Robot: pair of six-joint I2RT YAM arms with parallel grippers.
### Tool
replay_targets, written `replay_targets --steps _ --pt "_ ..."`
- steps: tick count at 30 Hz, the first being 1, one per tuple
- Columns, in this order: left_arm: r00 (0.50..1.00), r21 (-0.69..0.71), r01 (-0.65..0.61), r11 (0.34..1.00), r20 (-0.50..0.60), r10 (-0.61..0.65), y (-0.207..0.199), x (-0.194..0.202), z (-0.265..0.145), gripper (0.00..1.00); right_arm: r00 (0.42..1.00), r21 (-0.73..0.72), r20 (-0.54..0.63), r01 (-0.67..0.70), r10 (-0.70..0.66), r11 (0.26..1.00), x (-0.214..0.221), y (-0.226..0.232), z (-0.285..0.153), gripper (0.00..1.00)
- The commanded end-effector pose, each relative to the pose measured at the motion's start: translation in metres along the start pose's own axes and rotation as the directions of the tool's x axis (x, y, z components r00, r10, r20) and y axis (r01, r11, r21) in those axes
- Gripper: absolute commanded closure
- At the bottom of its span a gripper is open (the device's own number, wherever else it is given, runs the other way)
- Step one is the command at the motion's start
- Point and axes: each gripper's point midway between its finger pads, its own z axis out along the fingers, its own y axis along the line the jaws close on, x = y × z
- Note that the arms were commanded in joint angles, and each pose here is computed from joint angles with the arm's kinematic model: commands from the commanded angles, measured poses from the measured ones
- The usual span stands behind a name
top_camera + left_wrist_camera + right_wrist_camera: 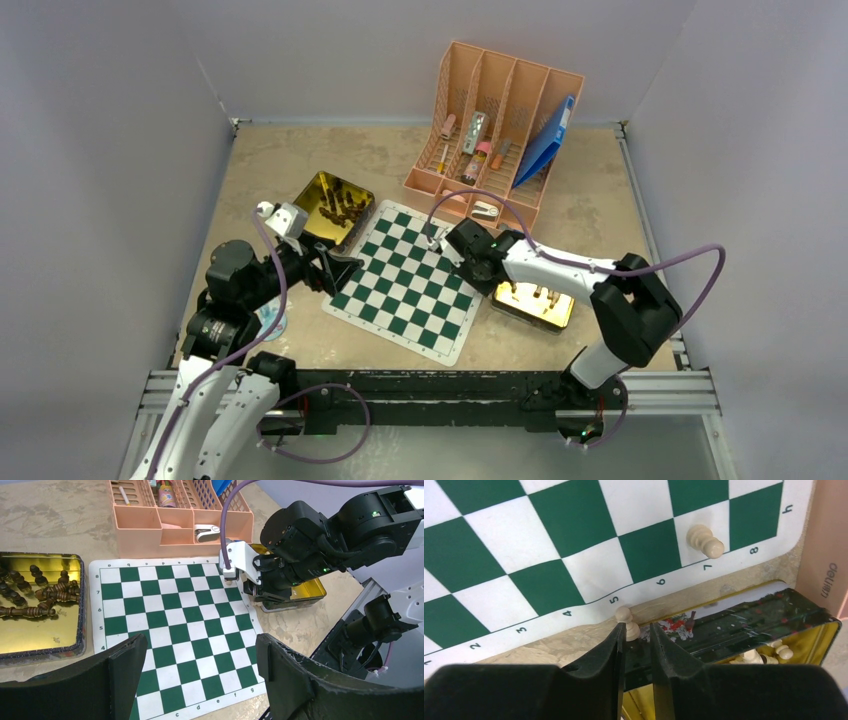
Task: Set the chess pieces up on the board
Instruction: Pick up the chess piece at the center of the board.
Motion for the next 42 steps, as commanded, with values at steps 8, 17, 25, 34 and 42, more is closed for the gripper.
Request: replay_targets --steps 8,17,25,34,42 --pt "0.999 0.037 -0.03 0.999 0.013 0.029 -0.006 -0.004 0.001 0.2 0.998 -0.078 0.053 0.023 -0.019 0.997 -0.011 0.006 -0.006 0.72" --pt "0.999 0.039 -0.03 0.999 0.014 0.029 -0.006 -0.004 0.001 0.2 1.0 -0.069 0.014 0.002 -0.001 0.998 -0.008 0.0 0.005 0.73" --pt "0.999 0.038 -0.031 0.999 0.016 0.031 -0.006 -0.004 0.001 0.2 1.0 -0.078 0.02 -0.002 0.003 0.997 -0.01 0.0 0.007 0.73" --pt "0.999 0.036 -0.031 0.999 0.017 0.031 -0.006 -0.004 0.0 0.2 1.0 -0.095 0.012 -0.002 0.003 0.995 -0.01 0.002 0.008 0.73" --pt "0.999 0.035 -0.032 0.999 0.018 0.031 -0.006 -0.005 0.0 0.2 1.0 -0.108 0.006 -0.005 0.005 0.994 -0.01 0.005 0.009 0.72"
